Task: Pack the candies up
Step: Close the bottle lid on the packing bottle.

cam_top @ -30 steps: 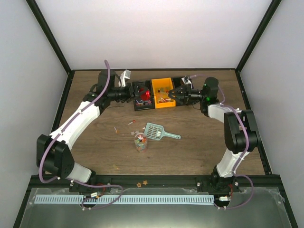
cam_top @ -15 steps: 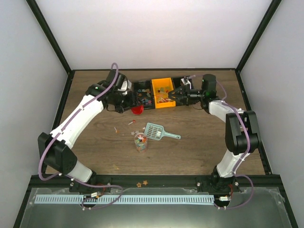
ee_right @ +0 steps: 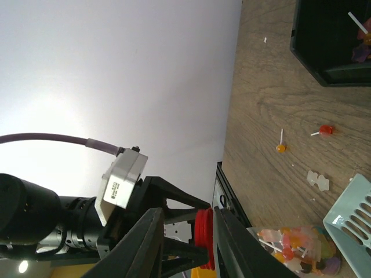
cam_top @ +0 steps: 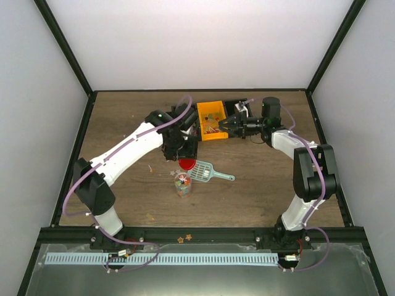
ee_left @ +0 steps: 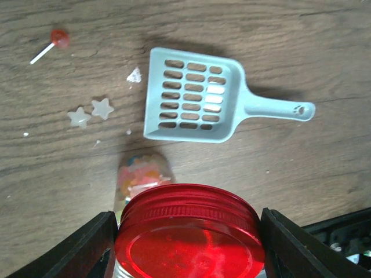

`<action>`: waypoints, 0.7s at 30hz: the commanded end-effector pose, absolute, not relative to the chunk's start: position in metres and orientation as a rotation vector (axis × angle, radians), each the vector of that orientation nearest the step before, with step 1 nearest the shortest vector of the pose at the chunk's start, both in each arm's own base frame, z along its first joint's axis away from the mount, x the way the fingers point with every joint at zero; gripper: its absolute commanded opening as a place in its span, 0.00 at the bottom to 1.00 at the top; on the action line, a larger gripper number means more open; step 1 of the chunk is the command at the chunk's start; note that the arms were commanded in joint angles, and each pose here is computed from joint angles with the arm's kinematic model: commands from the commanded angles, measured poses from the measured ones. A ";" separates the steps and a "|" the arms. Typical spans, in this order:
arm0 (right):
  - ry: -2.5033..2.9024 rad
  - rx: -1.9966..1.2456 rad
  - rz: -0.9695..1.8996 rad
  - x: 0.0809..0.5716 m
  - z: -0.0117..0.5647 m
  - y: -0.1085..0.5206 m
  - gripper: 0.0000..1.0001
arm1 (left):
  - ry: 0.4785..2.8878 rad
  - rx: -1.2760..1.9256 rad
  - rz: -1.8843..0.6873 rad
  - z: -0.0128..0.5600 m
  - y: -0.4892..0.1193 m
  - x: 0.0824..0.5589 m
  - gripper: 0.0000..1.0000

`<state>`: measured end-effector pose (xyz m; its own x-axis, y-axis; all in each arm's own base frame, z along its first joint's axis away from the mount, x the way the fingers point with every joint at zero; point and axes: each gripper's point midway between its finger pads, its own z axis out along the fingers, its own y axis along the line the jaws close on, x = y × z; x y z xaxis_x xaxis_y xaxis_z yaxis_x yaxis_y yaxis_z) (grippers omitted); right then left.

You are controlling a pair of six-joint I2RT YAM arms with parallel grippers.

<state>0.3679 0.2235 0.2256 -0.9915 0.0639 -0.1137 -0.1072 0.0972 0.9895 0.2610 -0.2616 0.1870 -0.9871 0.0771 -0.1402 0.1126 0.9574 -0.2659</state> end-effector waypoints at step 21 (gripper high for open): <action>2.225 -0.073 2.008 0.370 0.225 0.224 0.25 | 3.104 0.283 -0.197 0.177 -0.254 0.206 0.57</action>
<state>0.3671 0.2233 0.2226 -0.9908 0.0617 -0.1207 -0.1139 0.1035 0.9881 0.2217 -0.2605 0.1789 -0.9821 0.1763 -0.0668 0.1837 0.9745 -0.1290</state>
